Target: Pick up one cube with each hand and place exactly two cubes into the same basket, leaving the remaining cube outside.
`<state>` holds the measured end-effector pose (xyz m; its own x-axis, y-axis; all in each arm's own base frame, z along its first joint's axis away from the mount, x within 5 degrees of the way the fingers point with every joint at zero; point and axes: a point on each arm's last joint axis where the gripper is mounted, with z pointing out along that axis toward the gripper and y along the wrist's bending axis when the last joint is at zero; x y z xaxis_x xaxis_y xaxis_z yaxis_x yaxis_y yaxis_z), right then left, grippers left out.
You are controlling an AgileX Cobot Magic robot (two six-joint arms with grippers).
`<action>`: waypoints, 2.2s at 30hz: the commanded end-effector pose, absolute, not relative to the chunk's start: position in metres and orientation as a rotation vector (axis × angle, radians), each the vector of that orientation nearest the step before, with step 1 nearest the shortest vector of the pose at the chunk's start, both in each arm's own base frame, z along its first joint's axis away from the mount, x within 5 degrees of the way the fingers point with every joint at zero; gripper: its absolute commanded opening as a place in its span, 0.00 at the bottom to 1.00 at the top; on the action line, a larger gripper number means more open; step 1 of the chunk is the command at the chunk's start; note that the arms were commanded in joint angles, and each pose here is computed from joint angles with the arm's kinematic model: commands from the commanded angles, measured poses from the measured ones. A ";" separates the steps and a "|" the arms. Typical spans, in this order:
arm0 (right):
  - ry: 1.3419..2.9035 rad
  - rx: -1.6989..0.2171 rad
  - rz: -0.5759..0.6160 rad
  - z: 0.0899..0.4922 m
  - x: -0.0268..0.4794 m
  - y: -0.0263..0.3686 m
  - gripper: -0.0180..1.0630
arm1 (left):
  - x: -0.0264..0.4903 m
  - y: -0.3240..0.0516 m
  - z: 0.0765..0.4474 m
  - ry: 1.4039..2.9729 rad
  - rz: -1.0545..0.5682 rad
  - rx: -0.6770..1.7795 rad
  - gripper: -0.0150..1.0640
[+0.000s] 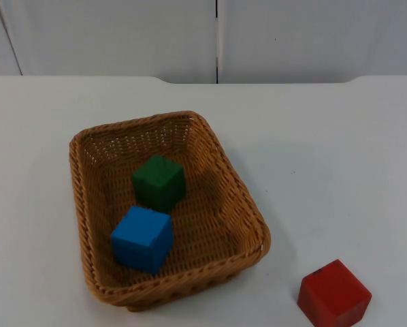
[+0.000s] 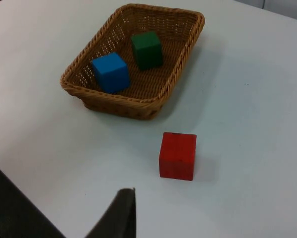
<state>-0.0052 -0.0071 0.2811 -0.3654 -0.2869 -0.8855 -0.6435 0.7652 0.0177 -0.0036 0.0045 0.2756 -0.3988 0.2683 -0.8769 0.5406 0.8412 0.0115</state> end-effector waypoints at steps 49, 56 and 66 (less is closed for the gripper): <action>2.031 -0.267 0.187 0.281 -0.007 -0.004 0.99 | -0.003 0.005 0.275 1.992 -0.328 0.596 0.94; 2.040 -0.132 0.104 0.281 -0.007 -0.003 0.99 | -0.003 0.005 0.275 1.992 -0.328 0.596 0.94; 2.043 -0.065 0.066 0.281 -0.007 -0.002 0.99 | -0.003 0.005 0.275 1.992 -0.328 0.596 0.94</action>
